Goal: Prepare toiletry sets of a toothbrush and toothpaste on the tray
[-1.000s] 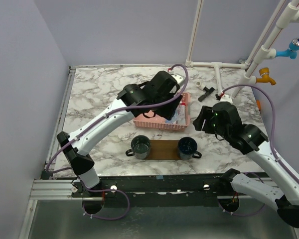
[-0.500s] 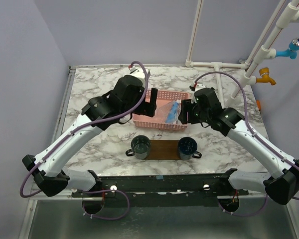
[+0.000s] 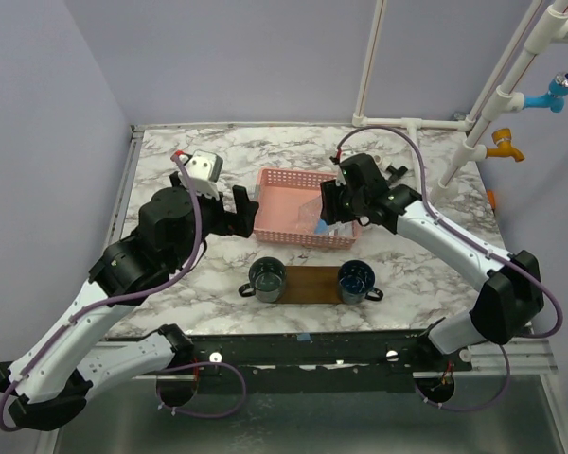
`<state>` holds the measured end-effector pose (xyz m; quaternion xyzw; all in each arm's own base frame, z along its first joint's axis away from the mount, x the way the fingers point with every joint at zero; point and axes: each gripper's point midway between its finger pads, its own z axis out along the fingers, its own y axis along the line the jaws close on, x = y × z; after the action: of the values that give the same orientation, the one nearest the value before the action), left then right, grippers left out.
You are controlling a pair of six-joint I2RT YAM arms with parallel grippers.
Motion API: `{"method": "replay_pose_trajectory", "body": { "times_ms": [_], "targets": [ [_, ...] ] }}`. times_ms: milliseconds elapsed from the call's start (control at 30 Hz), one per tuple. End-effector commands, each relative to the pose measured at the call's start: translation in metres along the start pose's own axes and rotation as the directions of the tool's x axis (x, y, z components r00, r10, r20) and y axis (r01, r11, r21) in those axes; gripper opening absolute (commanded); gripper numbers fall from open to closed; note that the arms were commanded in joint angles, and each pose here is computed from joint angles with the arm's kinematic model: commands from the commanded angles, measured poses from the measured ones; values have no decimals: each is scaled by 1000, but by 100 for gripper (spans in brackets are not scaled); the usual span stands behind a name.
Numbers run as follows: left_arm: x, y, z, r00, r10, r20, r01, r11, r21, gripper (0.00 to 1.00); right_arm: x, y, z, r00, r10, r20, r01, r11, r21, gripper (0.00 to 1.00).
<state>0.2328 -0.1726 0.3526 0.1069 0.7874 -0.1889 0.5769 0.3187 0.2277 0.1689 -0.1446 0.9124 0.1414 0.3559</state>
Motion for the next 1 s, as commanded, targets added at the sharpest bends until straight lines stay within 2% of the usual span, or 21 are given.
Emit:
{"method": "replay_pose_trajectory", "body": {
  "times_ms": [0,300,467,967],
  "targets": [
    [15,11,-1,996,86,-36,-87,996,-20,99,-20,-1,11,999,-38,37,38,999,9,55],
    [50,26,6,988,125,-90,-131,990,-59,99,-7,-13,38,998,-43,-37,45,998,48,49],
    [67,33,18,983,133,-125,-145,985,-91,96,-2,-18,52,996,-51,-67,56,996,71,49],
    [77,54,20,994,94,-48,-100,984,-146,96,4,-29,75,986,-96,-136,110,989,102,47]
  ]
}}
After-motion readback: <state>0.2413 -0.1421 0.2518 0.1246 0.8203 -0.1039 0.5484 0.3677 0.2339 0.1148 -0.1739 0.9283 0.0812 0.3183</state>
